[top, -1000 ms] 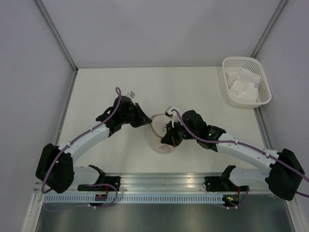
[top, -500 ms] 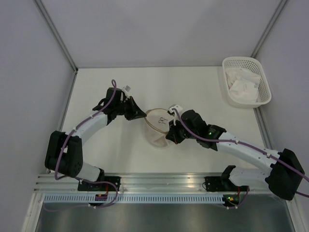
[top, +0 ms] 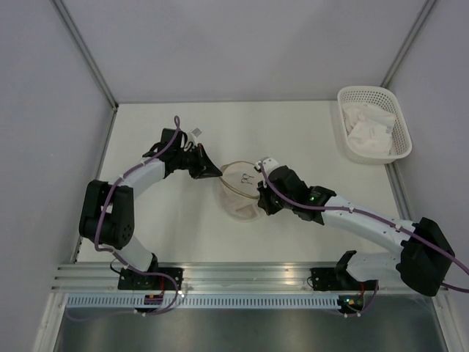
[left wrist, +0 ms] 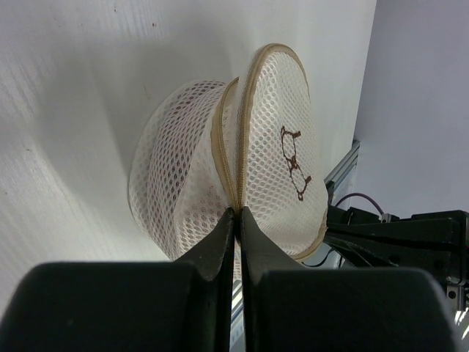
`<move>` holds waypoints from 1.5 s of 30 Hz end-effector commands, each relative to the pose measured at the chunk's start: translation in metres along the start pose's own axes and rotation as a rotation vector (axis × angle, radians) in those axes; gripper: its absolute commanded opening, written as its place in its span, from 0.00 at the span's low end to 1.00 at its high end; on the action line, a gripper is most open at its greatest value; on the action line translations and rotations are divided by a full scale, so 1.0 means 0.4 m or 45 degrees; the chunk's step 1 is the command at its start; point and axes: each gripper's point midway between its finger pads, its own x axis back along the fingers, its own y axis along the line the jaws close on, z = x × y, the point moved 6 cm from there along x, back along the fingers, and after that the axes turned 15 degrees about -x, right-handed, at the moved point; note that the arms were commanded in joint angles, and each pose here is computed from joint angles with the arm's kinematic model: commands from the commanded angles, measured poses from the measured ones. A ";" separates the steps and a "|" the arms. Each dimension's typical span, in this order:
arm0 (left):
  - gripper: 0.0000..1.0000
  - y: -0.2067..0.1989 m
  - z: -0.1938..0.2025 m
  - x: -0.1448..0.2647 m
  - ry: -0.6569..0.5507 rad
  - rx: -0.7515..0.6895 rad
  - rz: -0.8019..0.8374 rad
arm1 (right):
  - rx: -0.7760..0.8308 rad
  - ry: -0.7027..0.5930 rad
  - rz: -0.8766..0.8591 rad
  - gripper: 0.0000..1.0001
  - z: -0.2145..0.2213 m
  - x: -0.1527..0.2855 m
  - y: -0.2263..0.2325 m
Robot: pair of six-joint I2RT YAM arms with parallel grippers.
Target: Unzip the laundry bag and remove the bra
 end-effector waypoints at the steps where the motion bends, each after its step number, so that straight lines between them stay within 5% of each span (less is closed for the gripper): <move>1: 0.06 -0.006 -0.038 0.009 -0.033 -0.102 0.043 | 0.014 -0.058 0.115 0.00 -0.030 0.013 -0.012; 11: 0.05 -0.005 -0.046 0.010 -0.030 -0.101 0.070 | -0.017 -0.098 0.425 0.01 -0.052 0.020 -0.069; 24: 0.04 -0.019 -0.045 0.019 -0.031 -0.084 0.101 | -0.036 -0.087 0.571 0.03 -0.050 -0.004 -0.095; 25: 0.06 -0.020 -0.042 0.021 -0.030 -0.074 0.103 | -0.044 -0.093 0.550 0.16 -0.053 0.000 -0.090; 26: 0.08 -0.025 -0.042 0.024 -0.031 -0.069 0.107 | -0.048 -0.096 0.522 0.39 -0.056 0.001 -0.083; 29: 0.30 -0.045 -0.037 0.042 -0.054 -0.062 0.114 | -0.057 -0.121 0.415 0.72 -0.068 0.025 -0.057; 30: 0.37 -0.048 -0.028 0.048 -0.057 -0.049 0.109 | -0.057 -0.116 0.370 0.77 -0.070 0.032 -0.045; 31: 0.52 -0.062 -0.029 0.063 -0.080 -0.066 0.113 | -0.063 -0.142 0.337 0.80 -0.080 0.050 -0.036; 34: 0.73 -0.068 -0.014 0.078 -0.106 -0.044 0.083 | -0.050 -0.126 0.207 0.84 -0.083 0.082 -0.005; 40: 0.79 -0.074 0.027 0.112 -0.169 -0.003 0.013 | -0.020 -0.167 -0.077 0.84 -0.107 0.151 0.066; 45: 0.81 -0.082 0.045 0.173 -0.344 -0.011 -0.145 | 0.012 -0.170 -0.106 0.80 -0.158 0.126 0.103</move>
